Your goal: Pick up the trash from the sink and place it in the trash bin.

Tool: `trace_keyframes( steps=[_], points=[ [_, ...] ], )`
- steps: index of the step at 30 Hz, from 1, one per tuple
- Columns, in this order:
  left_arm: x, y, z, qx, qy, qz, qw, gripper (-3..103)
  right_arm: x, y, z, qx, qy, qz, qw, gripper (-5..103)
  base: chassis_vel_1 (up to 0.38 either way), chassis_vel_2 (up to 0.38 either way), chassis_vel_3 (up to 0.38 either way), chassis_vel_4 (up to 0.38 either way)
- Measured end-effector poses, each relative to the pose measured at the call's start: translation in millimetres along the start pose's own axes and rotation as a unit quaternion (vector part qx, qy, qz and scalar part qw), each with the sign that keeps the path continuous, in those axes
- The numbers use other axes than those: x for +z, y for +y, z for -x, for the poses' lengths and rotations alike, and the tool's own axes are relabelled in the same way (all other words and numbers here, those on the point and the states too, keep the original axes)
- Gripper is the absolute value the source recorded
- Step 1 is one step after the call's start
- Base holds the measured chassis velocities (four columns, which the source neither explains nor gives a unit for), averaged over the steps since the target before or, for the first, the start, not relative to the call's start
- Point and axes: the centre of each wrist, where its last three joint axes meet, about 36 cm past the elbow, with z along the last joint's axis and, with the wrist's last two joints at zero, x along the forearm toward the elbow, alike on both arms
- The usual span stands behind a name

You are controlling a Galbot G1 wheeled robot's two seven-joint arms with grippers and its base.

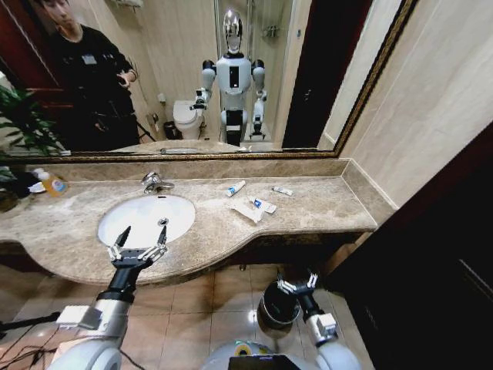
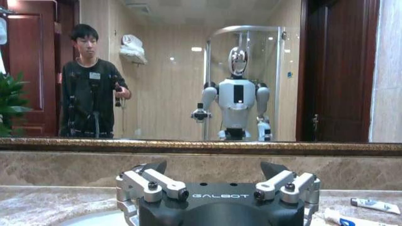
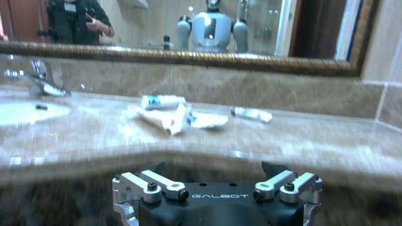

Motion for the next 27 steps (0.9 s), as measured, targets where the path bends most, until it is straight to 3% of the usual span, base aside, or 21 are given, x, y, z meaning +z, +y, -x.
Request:
trace_keyframes(
  steps=[8, 18, 21, 27],
  points=[
    [0, 0.0, 0, 0.000, 0.000, 0.000, 1.0000, 100, -45, -4, 56, -0.042, -0.015, -0.004, 0.999, 100, 0.000, 0.000, 0.000, 0.000],
    [0, 0.0, 0, 0.000, 0.000, 0.000, 1.0000, 100, -58, -6, 123, -0.096, -0.002, 0.015, 0.995, 100, 0.000, 0.000, 0.000, 0.000],
    [0, 0.0, 0, 0.000, 0.000, 0.000, 1.0000, 100, -59, -3, 141, -0.103, 0.001, 0.027, 0.994, 100, 0.000, 0.000, 0.000, 0.000],
    [0, 0.0, 0, 0.000, 0.000, 0.000, 1.0000, 100, -68, 5, 179, -0.118, 0.028, 0.090, 0.989, 100, 0.000, 0.000, 0.000, 0.000]
  ],
)
